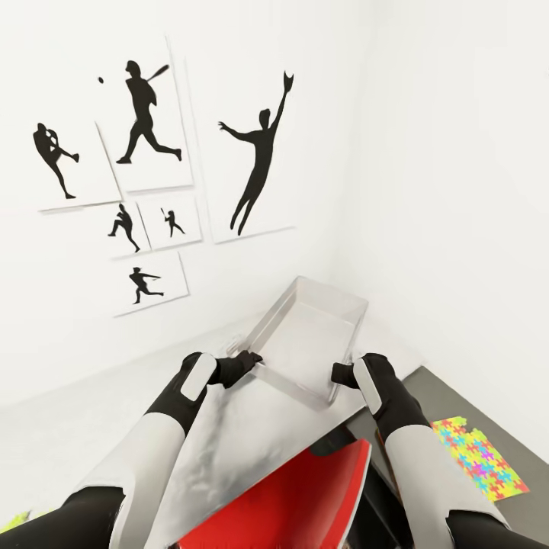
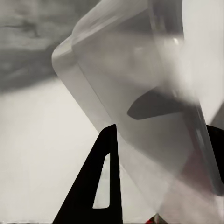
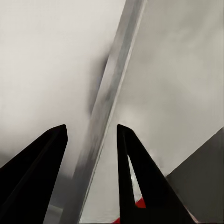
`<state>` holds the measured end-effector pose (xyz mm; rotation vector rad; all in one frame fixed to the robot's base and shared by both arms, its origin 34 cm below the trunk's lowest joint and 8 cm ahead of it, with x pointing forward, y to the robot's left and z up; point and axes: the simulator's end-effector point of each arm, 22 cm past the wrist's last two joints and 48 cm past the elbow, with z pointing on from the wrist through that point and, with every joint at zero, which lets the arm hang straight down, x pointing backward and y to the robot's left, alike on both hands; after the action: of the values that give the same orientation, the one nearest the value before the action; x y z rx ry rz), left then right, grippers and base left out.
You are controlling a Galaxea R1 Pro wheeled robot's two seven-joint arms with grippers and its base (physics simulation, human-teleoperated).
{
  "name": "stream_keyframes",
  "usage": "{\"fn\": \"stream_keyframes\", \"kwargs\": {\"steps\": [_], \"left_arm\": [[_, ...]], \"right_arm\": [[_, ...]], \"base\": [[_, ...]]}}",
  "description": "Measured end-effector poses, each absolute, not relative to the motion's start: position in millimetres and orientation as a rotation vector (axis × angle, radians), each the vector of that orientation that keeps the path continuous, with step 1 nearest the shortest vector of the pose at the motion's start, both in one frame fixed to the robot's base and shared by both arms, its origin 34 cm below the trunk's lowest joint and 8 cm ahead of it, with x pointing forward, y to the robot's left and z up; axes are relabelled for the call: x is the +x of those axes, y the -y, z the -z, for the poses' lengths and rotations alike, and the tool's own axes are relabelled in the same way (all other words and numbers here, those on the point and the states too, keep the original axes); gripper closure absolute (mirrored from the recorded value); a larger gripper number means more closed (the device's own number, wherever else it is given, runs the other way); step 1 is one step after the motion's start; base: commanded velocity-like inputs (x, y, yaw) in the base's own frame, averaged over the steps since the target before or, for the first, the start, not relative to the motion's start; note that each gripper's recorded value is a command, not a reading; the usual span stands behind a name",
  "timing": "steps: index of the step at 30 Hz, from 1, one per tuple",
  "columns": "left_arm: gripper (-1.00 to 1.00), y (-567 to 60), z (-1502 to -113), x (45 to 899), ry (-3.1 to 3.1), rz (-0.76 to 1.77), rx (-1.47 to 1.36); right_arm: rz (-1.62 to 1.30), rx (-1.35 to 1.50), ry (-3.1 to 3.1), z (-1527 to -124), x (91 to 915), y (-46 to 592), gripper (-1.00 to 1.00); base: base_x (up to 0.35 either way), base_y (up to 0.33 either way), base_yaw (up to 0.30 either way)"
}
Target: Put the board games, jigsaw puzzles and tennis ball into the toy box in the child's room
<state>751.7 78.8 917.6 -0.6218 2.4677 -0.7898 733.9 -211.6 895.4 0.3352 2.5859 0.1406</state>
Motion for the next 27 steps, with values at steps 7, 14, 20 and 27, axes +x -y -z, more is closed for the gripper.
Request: {"fn": "stream_keyframes", "kwargs": {"steps": [7, 14, 20, 27], "left_arm": [[1.0, -79, -923, 752, -2.46, 0.79, -0.617], [1.0, -80, -925, 752, -2.463, 0.789, -0.613], [1.0, -80, -924, 751, -2.469, 0.791, -0.614], [1.0, -77, -927, 752, -2.457, 0.809, -0.623]], "right_arm": [[-0.14, 0.333, -2.578, -901, 734, 211, 1.0], [-0.141, 0.331, -2.578, -903, 734, 210, 1.0], [-0.139, 0.328, -2.587, -902, 733, 210, 1.0], [-0.126, 0.32, -2.576, -909, 735, 213, 1.0]], "base": [[-0.073, 0.097, 0.0], [-0.071, 0.2, 0.0], [-0.118, 0.26, 0.0], [-0.122, 0.262, 0.0]]}}
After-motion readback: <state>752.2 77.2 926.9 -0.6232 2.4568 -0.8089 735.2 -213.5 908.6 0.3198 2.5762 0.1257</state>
